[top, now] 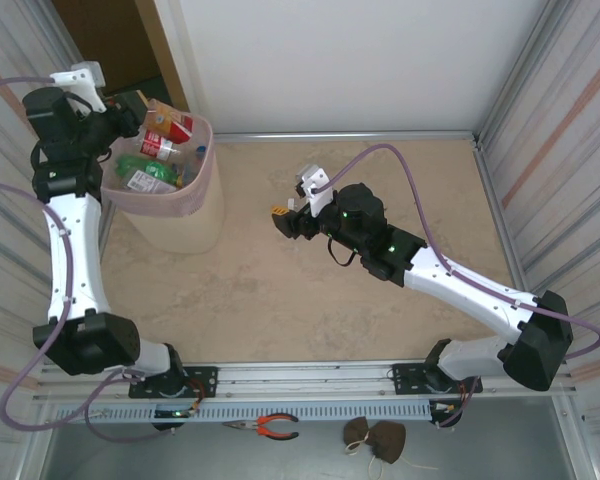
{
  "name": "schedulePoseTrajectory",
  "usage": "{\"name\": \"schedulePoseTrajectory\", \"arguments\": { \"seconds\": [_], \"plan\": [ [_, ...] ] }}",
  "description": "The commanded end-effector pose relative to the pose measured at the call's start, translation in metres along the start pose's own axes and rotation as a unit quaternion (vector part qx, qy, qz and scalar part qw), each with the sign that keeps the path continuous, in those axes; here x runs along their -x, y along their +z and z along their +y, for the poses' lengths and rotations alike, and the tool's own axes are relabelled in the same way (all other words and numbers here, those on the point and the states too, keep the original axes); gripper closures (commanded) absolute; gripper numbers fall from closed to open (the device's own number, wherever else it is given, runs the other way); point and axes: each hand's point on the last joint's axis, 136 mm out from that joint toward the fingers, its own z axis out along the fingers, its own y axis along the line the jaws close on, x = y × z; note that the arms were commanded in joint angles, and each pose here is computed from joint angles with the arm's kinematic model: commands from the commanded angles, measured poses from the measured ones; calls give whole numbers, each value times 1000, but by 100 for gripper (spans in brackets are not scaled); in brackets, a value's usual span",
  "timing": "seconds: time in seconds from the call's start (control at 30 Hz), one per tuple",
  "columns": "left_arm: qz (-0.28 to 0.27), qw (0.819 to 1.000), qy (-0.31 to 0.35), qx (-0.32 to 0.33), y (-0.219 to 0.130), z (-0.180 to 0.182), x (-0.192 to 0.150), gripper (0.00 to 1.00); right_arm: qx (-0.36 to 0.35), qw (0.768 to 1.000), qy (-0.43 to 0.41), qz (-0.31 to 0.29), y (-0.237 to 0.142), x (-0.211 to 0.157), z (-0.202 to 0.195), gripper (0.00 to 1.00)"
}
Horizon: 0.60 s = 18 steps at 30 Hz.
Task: Put the plastic bottles in the bin
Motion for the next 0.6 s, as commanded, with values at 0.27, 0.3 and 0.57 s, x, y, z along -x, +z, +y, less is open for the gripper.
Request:
{"name": "schedulePoseTrajectory", "arguments": {
  "seconds": [0.27, 0.3, 0.57],
  "plan": [
    [30, 999, 25, -18, 62, 25, -44, 81, -21, 1000, 6, -1, -14, -1, -7, 23],
    [36, 999, 25, -21, 67, 24, -48, 80, -21, 1000, 6, 0, -15, -2, -7, 23],
    [107, 994, -1, -30, 86, 28, -96, 68, -31, 1000, 6, 3, -20, -6, -12, 22]
  ]
}}
